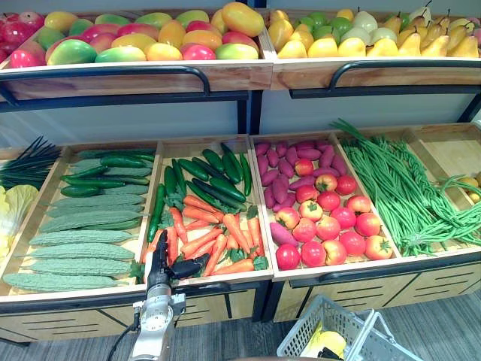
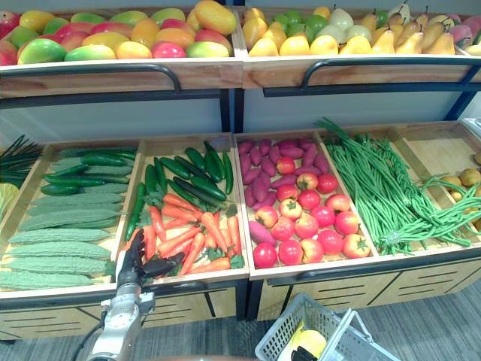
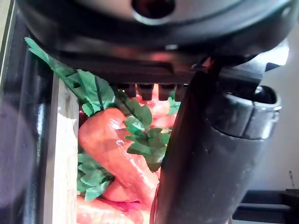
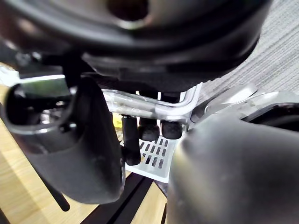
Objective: Pick vegetable in the basket
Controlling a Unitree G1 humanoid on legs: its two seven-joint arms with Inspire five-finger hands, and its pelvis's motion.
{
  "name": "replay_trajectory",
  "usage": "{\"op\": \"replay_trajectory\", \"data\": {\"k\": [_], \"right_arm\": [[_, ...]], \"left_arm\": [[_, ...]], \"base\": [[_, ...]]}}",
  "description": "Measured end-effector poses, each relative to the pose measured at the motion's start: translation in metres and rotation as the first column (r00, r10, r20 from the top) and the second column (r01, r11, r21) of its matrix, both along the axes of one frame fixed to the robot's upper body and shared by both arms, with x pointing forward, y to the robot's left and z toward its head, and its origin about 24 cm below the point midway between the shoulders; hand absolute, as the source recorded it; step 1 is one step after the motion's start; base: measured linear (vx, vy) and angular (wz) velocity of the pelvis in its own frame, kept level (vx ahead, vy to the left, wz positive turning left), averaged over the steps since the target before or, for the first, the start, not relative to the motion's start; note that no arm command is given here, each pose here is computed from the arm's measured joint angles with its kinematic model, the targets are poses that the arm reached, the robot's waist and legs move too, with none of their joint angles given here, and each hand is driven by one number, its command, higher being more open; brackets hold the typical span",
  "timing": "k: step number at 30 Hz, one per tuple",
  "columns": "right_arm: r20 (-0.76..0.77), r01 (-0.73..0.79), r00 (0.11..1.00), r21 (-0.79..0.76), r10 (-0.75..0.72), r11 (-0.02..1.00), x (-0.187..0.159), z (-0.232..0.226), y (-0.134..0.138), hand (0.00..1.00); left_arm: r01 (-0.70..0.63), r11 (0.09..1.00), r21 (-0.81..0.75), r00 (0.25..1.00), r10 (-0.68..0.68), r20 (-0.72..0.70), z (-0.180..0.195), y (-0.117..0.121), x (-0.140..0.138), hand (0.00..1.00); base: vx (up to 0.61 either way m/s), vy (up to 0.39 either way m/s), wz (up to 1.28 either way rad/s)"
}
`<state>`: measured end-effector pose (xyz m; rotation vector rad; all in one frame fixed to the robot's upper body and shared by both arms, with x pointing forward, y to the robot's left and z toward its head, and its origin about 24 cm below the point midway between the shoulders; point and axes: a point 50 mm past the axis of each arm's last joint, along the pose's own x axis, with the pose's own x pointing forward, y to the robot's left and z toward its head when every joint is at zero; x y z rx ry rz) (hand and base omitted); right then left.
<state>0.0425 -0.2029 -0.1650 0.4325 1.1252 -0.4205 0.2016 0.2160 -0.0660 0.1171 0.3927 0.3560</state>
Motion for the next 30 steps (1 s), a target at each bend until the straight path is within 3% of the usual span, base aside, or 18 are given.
{"op": "replay_trajectory", "data": {"k": [10, 18, 22, 30], "right_arm": [[-0.014, 0.004, 1.000, -0.008, -0.004, 1.000, -0.001, -0.001, -0.001, 0.00], [-0.037, -0.011, 0.999, -0.004, 0.010, 1.000, 0.005, 0.000, -0.007, 0.00], [-0.038, -0.038, 0.999, -0.007, 0.037, 0.999, 0.009, 0.000, -0.009, 0.00], [-0.031, -0.051, 0.998, -0.011, 0.050, 0.999, 0.013, 0.001, -0.010, 0.00]], "left_arm": [[0.032, 0.999, 0.032, 0.998, -0.030, -0.047, -0.005, -0.008, 0.003, 1.00], [0.294, 0.956, 0.005, 0.919, -0.281, -0.276, 0.014, 0.024, 0.026, 1.00], [0.336, 0.940, -0.065, 0.873, -0.337, -0.352, 0.022, 0.043, 0.032, 1.00], [0.374, 0.908, -0.188, 0.835, -0.418, -0.358, 0.039, 0.068, 0.035, 1.00]], "base": [[-0.03, -0.021, 0.00], [0.00, -0.006, -0.01], [0.00, 0.000, -0.06], [-0.01, -0.029, -0.07]]}}
